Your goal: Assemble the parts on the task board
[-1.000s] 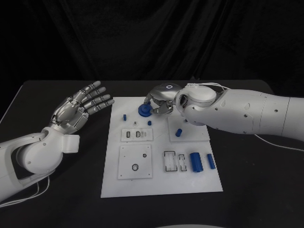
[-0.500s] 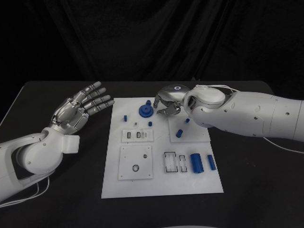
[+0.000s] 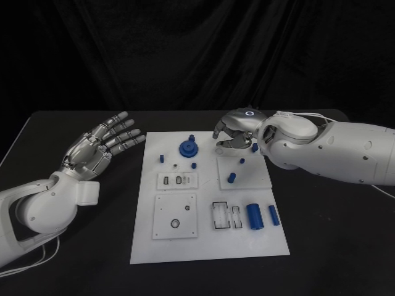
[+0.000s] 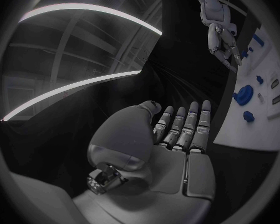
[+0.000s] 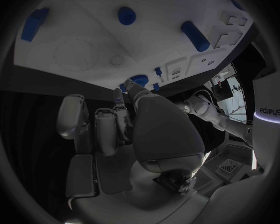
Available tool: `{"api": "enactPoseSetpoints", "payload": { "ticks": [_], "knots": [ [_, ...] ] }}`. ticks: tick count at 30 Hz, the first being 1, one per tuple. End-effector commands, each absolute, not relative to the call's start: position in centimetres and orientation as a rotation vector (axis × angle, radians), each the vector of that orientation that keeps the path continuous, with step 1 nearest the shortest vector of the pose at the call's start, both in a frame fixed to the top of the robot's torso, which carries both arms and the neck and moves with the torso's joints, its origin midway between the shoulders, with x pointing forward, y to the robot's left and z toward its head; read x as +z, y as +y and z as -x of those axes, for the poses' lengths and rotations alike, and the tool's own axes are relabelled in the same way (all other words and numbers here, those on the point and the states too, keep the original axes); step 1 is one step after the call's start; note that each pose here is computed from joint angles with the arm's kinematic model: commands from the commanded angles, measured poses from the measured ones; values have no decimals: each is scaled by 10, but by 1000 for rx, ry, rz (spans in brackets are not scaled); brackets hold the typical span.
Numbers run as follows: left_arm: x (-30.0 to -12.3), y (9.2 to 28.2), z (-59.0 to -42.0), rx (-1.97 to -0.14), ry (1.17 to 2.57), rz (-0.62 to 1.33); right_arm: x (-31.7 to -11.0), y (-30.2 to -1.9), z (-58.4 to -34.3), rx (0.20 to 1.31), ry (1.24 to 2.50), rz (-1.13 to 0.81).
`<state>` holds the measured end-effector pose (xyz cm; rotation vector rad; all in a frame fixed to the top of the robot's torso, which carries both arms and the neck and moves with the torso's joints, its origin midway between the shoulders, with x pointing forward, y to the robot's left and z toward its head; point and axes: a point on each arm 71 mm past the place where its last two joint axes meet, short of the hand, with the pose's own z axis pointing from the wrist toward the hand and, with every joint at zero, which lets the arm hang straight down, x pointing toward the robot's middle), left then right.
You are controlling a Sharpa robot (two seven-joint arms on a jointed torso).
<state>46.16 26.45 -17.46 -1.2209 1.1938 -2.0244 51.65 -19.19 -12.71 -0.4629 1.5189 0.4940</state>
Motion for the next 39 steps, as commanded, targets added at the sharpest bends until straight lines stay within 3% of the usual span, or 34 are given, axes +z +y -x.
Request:
{"api": "enactPoseSetpoints", "payload": {
  "ticks": [1,9,19,27,39],
  "knots": [
    [-174,263,-462,-2037,1182,1217,-115,-204,-515,446,1497,414],
    [-174,258,-463,-2051,1193,1215,-102,-250,-506,391,1482,348],
    [-175,255,-463,-2057,1199,1215,-122,-296,-495,330,1546,237],
    [-175,253,-464,-2065,1205,1214,-140,-306,-493,313,1587,209],
    [-175,253,-465,-2065,1209,1215,-150,-307,-493,312,1598,205]
  ]
}}
